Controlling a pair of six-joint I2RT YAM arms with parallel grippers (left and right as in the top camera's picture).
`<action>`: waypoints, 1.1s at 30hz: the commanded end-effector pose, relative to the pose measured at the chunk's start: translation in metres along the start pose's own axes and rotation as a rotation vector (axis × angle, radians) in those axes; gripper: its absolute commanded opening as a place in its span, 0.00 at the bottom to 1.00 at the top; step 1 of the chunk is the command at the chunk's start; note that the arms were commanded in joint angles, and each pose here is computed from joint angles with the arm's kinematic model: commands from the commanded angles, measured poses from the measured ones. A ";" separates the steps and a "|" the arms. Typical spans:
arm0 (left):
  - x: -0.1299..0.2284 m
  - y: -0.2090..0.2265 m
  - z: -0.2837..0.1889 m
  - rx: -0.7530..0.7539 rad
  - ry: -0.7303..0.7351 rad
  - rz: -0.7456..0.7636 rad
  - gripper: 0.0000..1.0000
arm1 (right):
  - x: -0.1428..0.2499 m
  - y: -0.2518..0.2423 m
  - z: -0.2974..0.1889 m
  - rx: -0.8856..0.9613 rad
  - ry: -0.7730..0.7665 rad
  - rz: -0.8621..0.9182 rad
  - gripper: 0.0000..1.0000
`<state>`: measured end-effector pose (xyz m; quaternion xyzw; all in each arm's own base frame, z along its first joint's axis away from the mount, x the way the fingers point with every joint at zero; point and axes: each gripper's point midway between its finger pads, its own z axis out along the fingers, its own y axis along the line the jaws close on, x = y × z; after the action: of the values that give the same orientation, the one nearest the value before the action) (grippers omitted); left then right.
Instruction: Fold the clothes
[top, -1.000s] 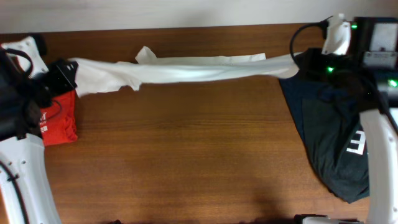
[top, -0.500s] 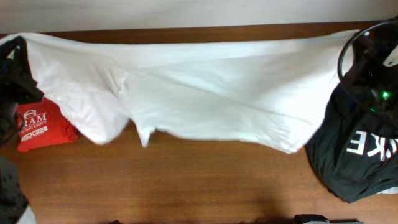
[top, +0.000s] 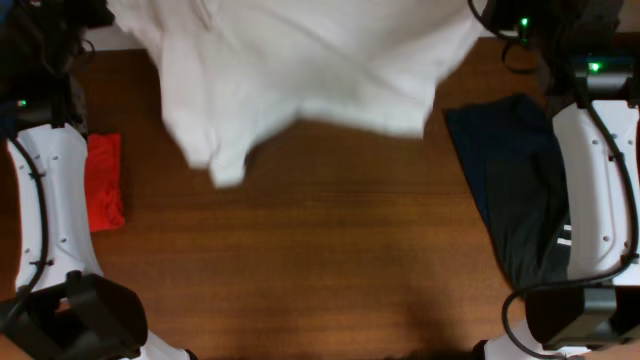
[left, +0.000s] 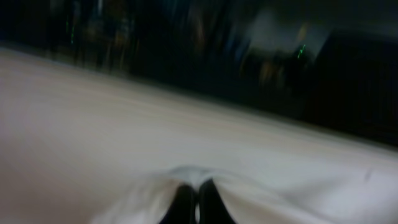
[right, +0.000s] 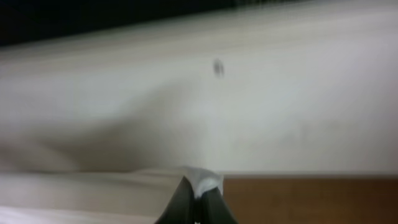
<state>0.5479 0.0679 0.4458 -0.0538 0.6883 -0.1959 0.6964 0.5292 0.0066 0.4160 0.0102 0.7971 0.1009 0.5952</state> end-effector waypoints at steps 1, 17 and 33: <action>-0.091 -0.011 -0.032 -0.007 -0.205 0.012 0.00 | -0.069 0.000 -0.050 0.068 -0.173 -0.013 0.04; 0.278 0.008 -0.157 -0.241 1.462 -0.291 0.00 | 0.260 -0.058 -0.071 0.306 1.192 0.081 0.04; 0.377 0.038 -0.294 -0.556 1.903 -0.354 0.00 | 0.379 -0.056 -0.146 0.344 1.648 0.154 0.04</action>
<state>0.2759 0.0015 0.0578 -0.1005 0.9543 -0.1523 -0.2368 0.2915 -0.0129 0.0837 0.0678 0.9783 0.0043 -0.1958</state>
